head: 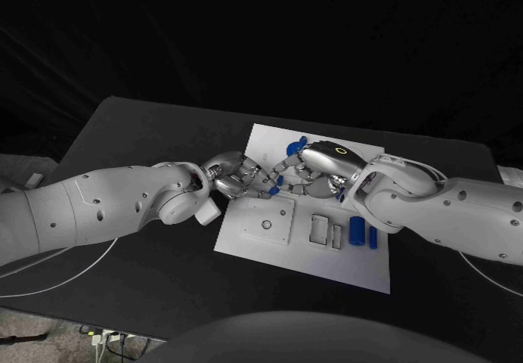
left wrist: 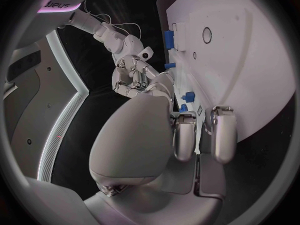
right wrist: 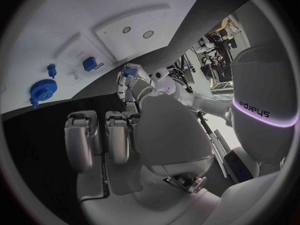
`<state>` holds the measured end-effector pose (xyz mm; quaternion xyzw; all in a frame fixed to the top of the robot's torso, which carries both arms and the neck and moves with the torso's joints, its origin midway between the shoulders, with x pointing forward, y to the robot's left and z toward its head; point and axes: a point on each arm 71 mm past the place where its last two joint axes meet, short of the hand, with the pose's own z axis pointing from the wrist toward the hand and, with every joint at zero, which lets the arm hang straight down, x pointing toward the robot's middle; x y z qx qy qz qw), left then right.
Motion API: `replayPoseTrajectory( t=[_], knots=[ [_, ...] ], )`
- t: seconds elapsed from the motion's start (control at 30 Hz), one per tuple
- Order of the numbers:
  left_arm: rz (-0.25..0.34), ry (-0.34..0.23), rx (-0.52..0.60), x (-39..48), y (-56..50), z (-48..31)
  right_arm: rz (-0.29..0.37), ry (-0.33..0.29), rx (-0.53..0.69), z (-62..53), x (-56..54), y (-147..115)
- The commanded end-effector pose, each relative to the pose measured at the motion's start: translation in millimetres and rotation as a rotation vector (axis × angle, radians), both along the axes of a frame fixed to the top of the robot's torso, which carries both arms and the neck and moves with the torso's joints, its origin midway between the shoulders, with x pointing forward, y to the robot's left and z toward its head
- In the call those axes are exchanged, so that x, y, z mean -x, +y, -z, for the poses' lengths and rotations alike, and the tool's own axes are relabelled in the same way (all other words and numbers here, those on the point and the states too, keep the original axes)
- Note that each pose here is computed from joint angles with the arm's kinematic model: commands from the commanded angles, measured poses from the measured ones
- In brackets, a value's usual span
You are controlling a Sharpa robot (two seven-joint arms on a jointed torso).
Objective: Assemble the parts on the task board
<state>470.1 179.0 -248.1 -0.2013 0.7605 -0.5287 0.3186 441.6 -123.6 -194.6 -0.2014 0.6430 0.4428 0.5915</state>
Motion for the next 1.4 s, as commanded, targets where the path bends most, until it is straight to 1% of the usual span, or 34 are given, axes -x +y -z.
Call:
replayPoseTrajectory(
  t=[0.03,0.27,0.47,0.77,1.4],
  knots=[
    [0.024,0.01,-0.003,1.1,-1.8,0.2,-0.016,-0.009,-0.012,-0.1,0.9,-1.6],
    [0.025,0.009,-0.003,0.9,-2.2,0.3,-0.026,-0.01,0.038,5.9,1.1,-2.1],
    [0.028,0.01,-0.002,1.8,-2.8,0.1,-0.041,-0.013,0.062,12.1,3.7,1.1],
    [0.029,0.013,-0.003,2.1,-2.8,0.3,-0.054,-0.037,0.042,12.1,5.7,4.8],
    [0.046,0.033,-0.01,3.6,-4.1,1.5,-0.047,-0.019,0.041,14.0,4.6,8.7]
  ],
)
